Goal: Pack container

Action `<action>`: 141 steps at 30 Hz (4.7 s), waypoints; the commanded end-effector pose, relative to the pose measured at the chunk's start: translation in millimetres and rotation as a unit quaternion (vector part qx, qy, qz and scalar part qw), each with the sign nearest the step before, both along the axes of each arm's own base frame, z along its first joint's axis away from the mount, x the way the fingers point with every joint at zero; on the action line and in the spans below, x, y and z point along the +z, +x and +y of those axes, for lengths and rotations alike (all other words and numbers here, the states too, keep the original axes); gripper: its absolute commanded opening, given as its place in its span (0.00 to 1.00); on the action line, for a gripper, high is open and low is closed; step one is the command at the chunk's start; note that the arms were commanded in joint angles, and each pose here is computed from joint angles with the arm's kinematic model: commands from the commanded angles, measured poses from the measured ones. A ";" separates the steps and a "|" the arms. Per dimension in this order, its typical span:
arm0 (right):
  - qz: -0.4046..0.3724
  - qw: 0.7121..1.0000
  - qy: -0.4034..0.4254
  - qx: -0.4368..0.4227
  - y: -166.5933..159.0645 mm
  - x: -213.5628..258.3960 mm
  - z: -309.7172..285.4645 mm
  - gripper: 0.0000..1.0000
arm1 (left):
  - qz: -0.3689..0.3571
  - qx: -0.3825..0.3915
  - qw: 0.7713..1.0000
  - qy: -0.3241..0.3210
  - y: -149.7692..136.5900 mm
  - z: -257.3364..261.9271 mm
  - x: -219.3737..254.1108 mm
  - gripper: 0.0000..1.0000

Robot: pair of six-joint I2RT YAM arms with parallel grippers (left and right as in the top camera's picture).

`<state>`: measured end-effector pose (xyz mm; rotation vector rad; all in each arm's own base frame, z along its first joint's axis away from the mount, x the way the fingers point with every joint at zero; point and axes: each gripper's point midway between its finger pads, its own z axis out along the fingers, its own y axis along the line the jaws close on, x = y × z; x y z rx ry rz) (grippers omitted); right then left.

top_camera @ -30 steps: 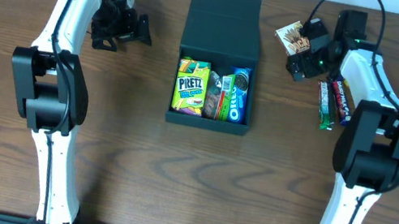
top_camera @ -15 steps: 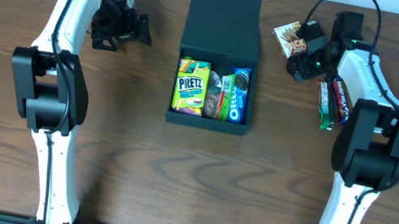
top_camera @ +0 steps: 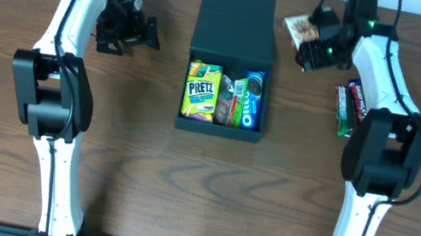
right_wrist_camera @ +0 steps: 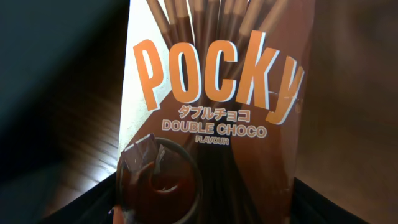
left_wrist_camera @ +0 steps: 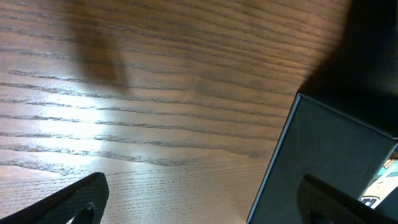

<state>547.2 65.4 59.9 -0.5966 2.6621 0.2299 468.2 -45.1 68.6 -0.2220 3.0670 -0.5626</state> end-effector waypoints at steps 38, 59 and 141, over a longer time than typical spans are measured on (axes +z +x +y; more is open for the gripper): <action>0.199 0.973 -0.052 -0.105 -178.7 61.3 220.2 0.73 | -0.035 -0.085 0.996 0.006 1.7 1.4 2.1 0.98; 0.191 0.971 -0.077 -0.124 -143.3 58.9 153.4 0.80 | -0.031 -0.085 0.996 0.006 0.1 1.3 2.0 0.97; 0.222 0.974 0.027 -0.021 -144.0 56.8 182.4 0.59 | -0.042 -0.085 0.995 0.007 5.2 1.6 2.2 0.97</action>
